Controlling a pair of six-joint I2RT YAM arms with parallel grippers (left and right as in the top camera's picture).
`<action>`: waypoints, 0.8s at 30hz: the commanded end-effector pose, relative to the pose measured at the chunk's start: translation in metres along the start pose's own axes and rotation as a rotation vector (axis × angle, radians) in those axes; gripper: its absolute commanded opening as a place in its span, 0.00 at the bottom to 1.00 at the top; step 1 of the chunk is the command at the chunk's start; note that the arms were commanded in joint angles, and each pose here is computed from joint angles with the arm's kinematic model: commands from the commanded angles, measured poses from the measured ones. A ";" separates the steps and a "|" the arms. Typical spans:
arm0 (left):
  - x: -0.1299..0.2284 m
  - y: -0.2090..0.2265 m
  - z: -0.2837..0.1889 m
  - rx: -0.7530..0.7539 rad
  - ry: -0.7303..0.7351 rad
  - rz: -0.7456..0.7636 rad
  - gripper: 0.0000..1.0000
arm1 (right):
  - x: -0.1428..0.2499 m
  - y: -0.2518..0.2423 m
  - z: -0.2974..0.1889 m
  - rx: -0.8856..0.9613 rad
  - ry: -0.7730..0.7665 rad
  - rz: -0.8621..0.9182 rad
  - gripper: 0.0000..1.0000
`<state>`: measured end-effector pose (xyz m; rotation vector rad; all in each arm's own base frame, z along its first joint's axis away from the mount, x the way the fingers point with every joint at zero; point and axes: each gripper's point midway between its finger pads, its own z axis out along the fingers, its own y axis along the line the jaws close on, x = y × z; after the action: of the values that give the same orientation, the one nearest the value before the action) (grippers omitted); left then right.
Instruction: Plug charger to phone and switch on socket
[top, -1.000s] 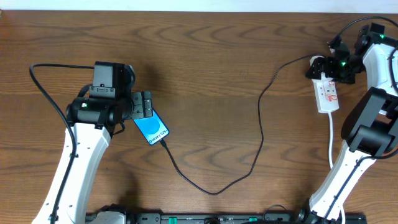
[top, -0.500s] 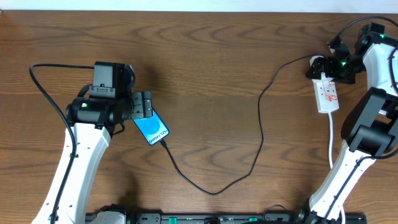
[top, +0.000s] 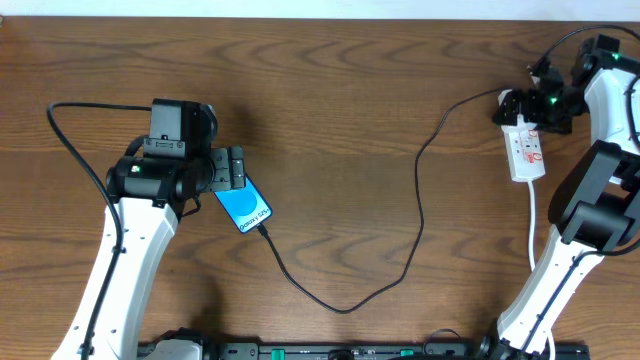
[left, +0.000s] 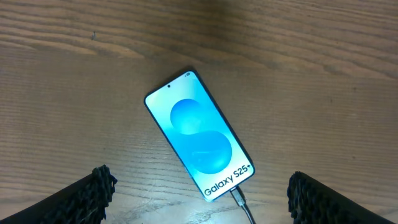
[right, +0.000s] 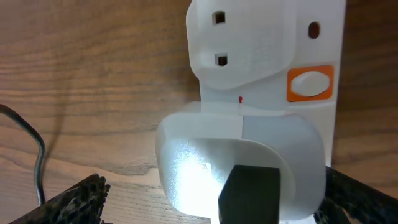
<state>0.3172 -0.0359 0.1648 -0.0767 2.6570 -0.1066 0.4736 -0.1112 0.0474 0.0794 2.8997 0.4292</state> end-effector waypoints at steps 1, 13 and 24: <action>-0.005 0.002 -0.005 -0.013 -0.018 0.014 0.91 | -0.013 0.004 -0.006 -0.016 -0.038 -0.004 0.99; -0.005 0.002 -0.005 -0.013 -0.018 0.014 0.91 | 0.000 0.008 -0.006 -0.030 0.013 0.016 0.99; -0.005 0.002 -0.005 -0.013 -0.018 0.014 0.91 | 0.005 0.012 -0.005 -0.037 0.037 0.040 0.99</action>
<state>0.3172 -0.0359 0.1648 -0.0767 2.6570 -0.1066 0.4650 -0.1102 0.0530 0.1082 2.9384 0.4377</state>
